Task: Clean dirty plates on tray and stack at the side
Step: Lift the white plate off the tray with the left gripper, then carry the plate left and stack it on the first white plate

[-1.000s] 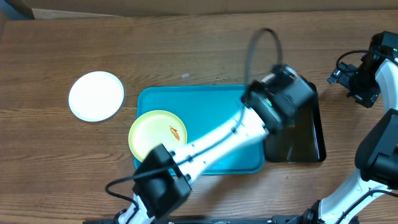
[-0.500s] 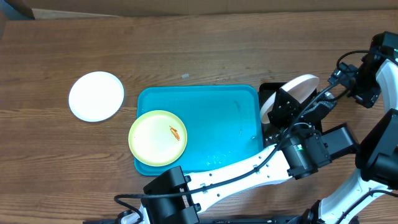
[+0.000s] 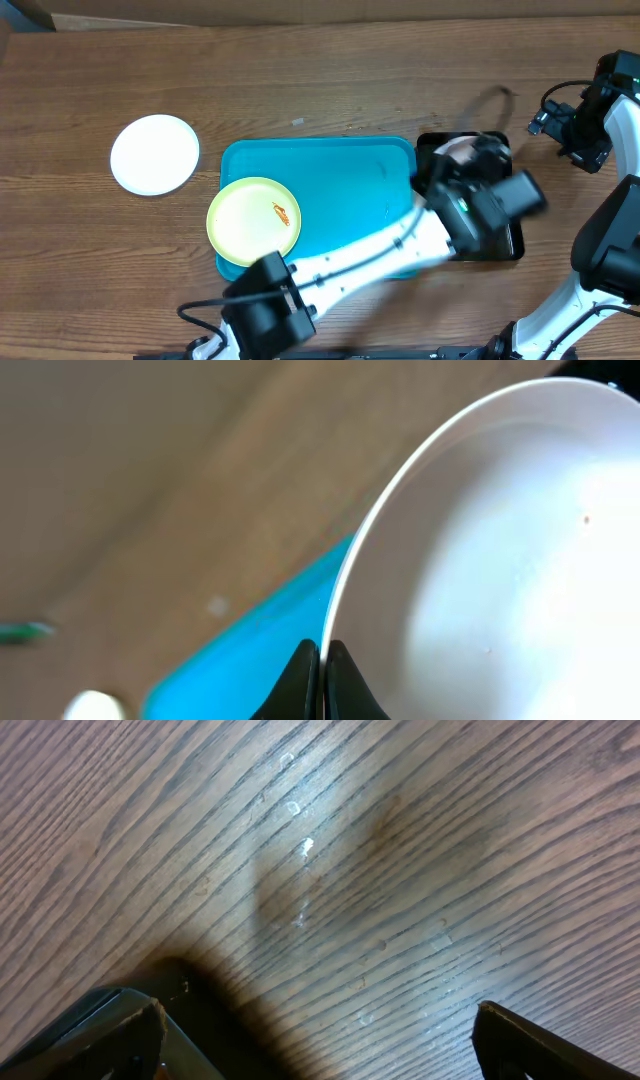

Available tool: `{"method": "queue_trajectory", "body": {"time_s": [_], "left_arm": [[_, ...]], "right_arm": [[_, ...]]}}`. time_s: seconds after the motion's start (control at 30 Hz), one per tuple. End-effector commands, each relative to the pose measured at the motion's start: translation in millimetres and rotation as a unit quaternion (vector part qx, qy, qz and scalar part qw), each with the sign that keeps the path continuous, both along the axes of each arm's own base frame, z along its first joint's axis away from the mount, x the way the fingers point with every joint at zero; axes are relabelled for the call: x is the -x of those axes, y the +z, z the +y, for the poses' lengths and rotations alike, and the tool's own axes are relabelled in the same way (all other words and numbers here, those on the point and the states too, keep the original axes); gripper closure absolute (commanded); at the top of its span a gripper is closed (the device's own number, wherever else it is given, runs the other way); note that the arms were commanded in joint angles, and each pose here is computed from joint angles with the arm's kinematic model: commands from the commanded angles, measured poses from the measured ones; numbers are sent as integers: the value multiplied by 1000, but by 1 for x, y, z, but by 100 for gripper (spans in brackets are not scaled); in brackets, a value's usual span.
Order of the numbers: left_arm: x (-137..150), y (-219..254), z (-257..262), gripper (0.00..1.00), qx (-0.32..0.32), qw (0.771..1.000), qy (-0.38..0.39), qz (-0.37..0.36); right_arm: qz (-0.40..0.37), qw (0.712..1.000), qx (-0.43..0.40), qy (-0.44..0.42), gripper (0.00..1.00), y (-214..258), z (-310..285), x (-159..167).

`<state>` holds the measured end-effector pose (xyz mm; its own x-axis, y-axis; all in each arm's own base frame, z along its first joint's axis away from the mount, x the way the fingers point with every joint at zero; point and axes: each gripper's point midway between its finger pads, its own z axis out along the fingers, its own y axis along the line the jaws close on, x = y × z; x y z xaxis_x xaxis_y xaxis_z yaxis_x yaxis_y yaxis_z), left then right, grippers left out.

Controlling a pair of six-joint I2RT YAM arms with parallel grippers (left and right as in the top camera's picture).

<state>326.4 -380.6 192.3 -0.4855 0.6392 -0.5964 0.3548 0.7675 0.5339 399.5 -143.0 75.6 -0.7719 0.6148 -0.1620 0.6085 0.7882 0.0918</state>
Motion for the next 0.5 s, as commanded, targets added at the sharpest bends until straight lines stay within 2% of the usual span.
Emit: {"method": "queue_trajectory", "body": {"time_s": [0.0, 0.1, 0.23, 0.33, 0.47], "left_arm": [[-18, -15, 9, 96, 136, 981, 27, 133], [-34, -29, 25, 96, 188, 958, 35, 215], [-63, -36, 66, 96, 270, 910, 66, 307], [-90, -36, 116, 96, 325, 875, 112, 340], [-120, -42, 211, 96, 356, 844, 214, 338]], "right_arm": [[-19, 1000, 8, 0, 0, 13, -1, -6], [-19, 1000, 8, 0, 0, 13, -1, -6], [-19, 1000, 8, 0, 0, 13, -1, -6], [-19, 1000, 8, 0, 0, 13, -1, -6], [-19, 1000, 8, 0, 0, 13, -1, -6]]}}
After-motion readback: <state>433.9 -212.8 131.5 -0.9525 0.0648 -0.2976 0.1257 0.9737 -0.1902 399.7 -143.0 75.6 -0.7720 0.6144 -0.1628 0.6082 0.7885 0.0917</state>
